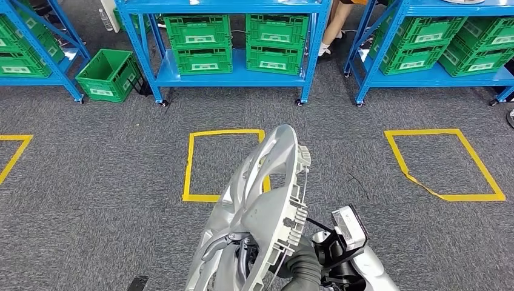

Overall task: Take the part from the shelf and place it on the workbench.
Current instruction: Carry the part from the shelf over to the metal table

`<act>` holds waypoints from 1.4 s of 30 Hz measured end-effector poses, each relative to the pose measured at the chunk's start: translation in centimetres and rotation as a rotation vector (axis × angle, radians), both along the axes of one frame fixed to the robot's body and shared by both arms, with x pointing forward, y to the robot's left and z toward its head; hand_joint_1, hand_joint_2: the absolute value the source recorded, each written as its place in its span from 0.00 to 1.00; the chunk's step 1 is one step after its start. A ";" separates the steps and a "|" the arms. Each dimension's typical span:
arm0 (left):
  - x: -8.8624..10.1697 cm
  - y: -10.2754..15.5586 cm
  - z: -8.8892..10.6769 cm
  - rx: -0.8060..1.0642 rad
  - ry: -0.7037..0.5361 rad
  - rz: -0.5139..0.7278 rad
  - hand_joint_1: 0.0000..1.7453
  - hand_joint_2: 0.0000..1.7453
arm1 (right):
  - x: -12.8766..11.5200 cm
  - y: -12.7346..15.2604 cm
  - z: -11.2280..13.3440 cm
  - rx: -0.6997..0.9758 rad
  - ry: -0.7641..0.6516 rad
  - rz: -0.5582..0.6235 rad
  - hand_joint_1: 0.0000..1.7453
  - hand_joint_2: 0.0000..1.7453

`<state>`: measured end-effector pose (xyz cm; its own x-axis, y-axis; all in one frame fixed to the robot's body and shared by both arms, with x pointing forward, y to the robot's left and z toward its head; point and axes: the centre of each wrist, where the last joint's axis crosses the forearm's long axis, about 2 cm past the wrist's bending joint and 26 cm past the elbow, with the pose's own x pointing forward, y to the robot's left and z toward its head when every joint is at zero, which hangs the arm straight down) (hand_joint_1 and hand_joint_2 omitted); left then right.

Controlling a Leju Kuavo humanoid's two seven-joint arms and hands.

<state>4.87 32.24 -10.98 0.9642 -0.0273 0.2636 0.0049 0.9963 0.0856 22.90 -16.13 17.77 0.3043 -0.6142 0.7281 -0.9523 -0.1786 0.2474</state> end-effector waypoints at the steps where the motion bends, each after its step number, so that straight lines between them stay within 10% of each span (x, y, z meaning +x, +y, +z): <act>1: 0.0 0.0 0.0 0.000 0.000 0.000 0.00 1.00 | 0.0 0.0 0.0 0.001 -0.001 0.000 1.00 1.00; 42: 1.6 -1.2 0.2 -0.024 -0.015 -0.042 0.00 1.00 | 0.0 0.4 -0.7 -0.036 -0.020 -0.010 1.00 1.00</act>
